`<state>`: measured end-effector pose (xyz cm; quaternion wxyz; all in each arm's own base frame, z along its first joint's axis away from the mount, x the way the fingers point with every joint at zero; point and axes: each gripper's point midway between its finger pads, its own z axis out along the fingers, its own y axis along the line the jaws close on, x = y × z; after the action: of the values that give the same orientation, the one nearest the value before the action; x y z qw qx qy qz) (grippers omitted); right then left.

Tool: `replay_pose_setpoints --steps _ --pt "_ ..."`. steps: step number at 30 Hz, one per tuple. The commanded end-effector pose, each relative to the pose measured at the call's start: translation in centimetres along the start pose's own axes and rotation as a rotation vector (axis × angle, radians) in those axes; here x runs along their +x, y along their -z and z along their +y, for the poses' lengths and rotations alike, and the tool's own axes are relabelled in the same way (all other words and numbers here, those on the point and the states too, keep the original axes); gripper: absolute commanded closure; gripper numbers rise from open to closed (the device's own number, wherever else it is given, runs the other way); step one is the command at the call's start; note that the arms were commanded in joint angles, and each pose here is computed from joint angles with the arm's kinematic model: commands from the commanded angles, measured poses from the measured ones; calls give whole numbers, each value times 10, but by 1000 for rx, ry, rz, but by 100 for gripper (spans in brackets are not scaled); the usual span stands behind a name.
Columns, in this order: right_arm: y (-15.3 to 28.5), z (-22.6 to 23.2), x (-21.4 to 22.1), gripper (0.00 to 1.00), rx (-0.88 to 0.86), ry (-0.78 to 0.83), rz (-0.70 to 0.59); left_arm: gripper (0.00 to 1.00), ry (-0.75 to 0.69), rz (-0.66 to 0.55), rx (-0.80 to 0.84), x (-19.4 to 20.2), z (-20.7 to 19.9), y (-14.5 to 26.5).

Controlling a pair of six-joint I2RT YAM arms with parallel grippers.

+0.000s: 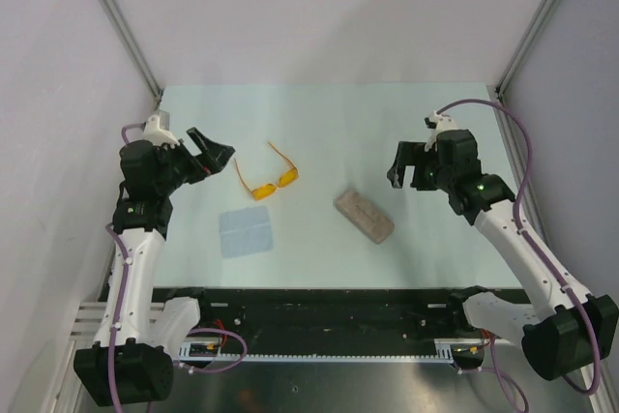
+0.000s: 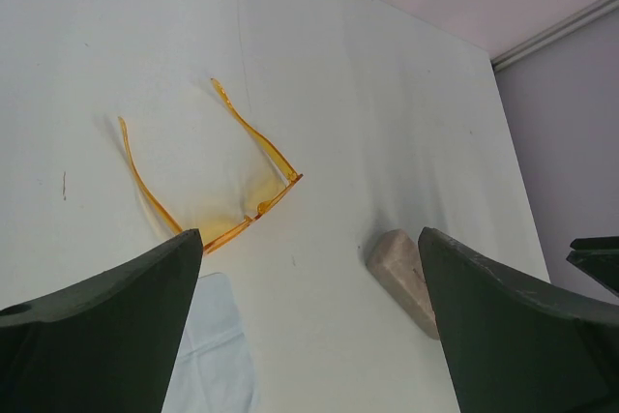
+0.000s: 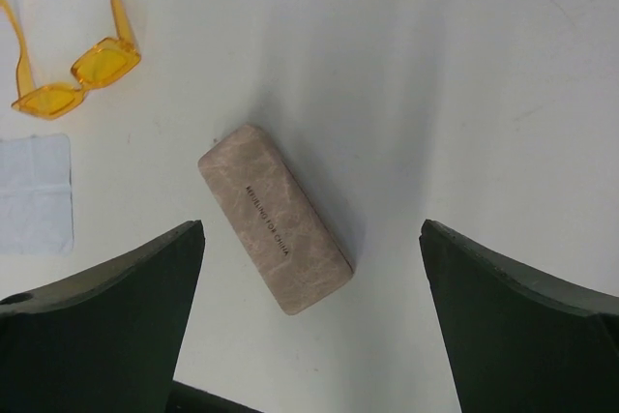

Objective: Organize the sunglasses
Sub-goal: Pick up the sunglasses case from the center of the board.

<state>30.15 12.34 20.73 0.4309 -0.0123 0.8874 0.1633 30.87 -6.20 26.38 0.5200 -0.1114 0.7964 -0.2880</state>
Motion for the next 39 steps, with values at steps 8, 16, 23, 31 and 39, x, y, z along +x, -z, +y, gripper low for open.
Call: replay_pose_setpoints --steps 8,16,23,31,39 --pt "-8 58 29 1 -134 257 93 0 -102 -34 78 -12 -19 11" --pt "-17 86 76 0 -141 460 196 0 14 -58 -74 -2 14 4" --pt "-47 69 110 0 -50 546 316 0 47 -31 -59 5 13 2" --pt "-69 55 120 0 -34 544 373 0 44 -4 -58 16 17 0" --pt "-77 52 133 0 -108 424 462 0 -22 68 110 27 -10 0"
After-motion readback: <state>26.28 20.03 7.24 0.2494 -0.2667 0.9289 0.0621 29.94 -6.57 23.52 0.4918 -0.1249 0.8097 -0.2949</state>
